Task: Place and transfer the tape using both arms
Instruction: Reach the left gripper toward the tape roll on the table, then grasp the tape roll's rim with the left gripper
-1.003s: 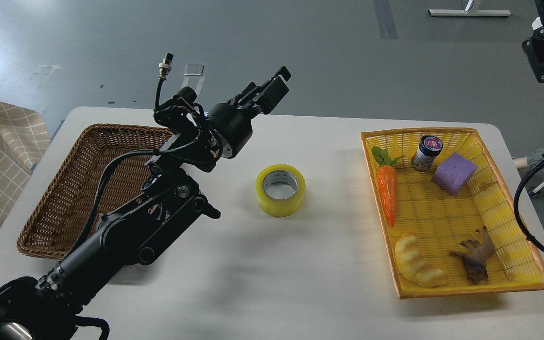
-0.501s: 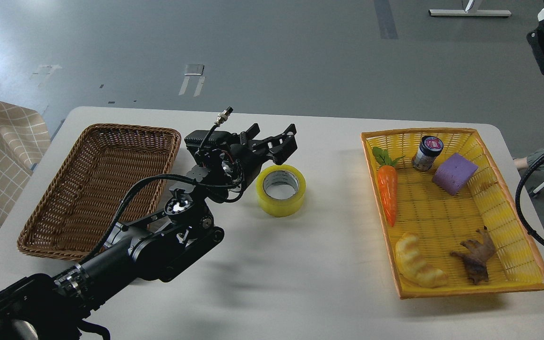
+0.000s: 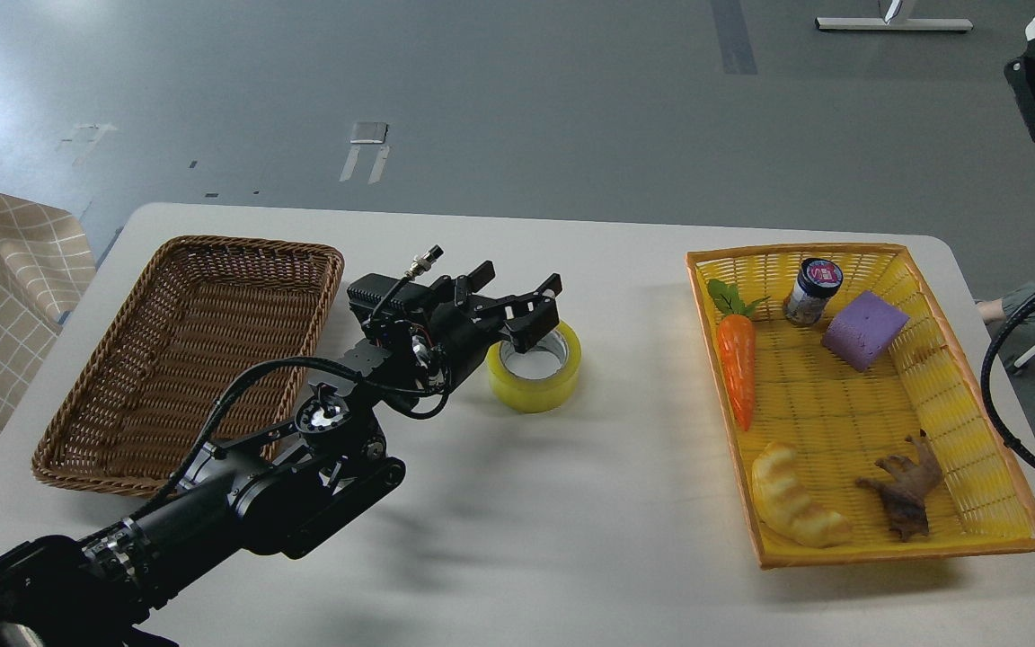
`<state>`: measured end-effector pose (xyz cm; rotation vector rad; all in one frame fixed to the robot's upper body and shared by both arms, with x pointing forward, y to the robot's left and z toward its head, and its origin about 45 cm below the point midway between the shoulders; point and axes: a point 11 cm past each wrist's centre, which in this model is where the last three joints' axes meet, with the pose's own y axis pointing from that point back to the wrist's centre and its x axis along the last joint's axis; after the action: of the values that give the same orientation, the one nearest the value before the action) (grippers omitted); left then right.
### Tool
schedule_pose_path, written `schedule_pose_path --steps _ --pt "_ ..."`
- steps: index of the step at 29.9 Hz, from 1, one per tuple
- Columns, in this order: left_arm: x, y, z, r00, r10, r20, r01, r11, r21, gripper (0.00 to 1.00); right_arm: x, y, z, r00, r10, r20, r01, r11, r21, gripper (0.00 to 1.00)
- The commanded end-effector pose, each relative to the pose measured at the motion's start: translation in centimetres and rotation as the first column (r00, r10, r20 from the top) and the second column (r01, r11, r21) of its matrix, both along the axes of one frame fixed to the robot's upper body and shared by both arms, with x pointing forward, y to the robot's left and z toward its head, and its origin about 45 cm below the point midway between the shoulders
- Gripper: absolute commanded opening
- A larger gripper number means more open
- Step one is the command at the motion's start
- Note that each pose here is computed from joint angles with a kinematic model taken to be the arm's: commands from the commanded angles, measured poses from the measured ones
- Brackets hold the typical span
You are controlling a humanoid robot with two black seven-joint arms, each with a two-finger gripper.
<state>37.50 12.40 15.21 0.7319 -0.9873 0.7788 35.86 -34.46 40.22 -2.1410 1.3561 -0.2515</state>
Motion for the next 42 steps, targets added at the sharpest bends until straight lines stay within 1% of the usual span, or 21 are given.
schedule_pose_path --steps 1,4,8,13,18,22,27,31,38,42 --pt "0.1 -0.3 0.3 1.000 -0.009 0.008 0.009 1.000 0.002 0.98 0.0 0.0 0.0 1.000 0.000 0.000 0.000 1.000 0.000 1.00" --pt "-0.2 -0.9 0.0 0.999 -0.041 0.006 0.041 0.999 0.028 0.98 0.0 0.0 -0.1 1.000 0.000 -0.004 0.000 1.000 -0.003 1.00" --pt "-0.4 -1.2 -1.2 0.995 -0.102 -0.003 0.101 0.987 0.125 0.98 0.1 0.1 -0.2 1.000 0.003 -0.009 -0.003 1.000 -0.004 1.00" --pt "0.1 -1.4 -1.7 0.992 -0.130 -0.004 0.128 0.973 0.190 0.98 0.2 0.0 -0.5 1.000 -0.001 -0.018 0.001 1.000 -0.001 1.00" --pt "1.6 -0.5 -2.1 0.996 -0.092 -0.011 0.092 0.969 0.230 0.98 0.6 -0.4 -0.6 1.000 -0.009 -0.026 0.009 1.000 0.003 1.00" --pt "1.9 -0.4 -2.6 0.997 -0.076 -0.022 0.079 0.969 0.235 0.98 1.0 -0.8 -1.2 0.999 -0.017 -0.045 0.018 1.000 0.010 1.00" --pt "1.7 -0.6 -2.8 0.997 -0.067 -0.033 0.073 0.971 0.227 0.98 1.1 -0.8 -1.1 0.999 -0.019 -0.045 0.019 1.000 0.011 1.00" --pt "1.7 -1.4 -2.6 0.996 -0.056 -0.074 0.068 0.983 0.172 0.98 1.2 -0.9 -1.3 0.998 -0.020 -0.051 0.021 1.000 0.010 1.00" --pt "1.4 -0.2 -3.3 0.994 -0.042 -0.101 0.061 0.980 0.189 0.98 1.3 -0.8 -1.1 0.999 -0.019 -0.047 0.020 1.000 0.010 1.00" --pt "0.5 -0.2 -4.2 0.991 -0.039 -0.125 0.061 0.982 0.178 0.98 1.3 -0.9 -1.3 0.998 -0.020 -0.053 0.021 1.000 0.012 1.00"
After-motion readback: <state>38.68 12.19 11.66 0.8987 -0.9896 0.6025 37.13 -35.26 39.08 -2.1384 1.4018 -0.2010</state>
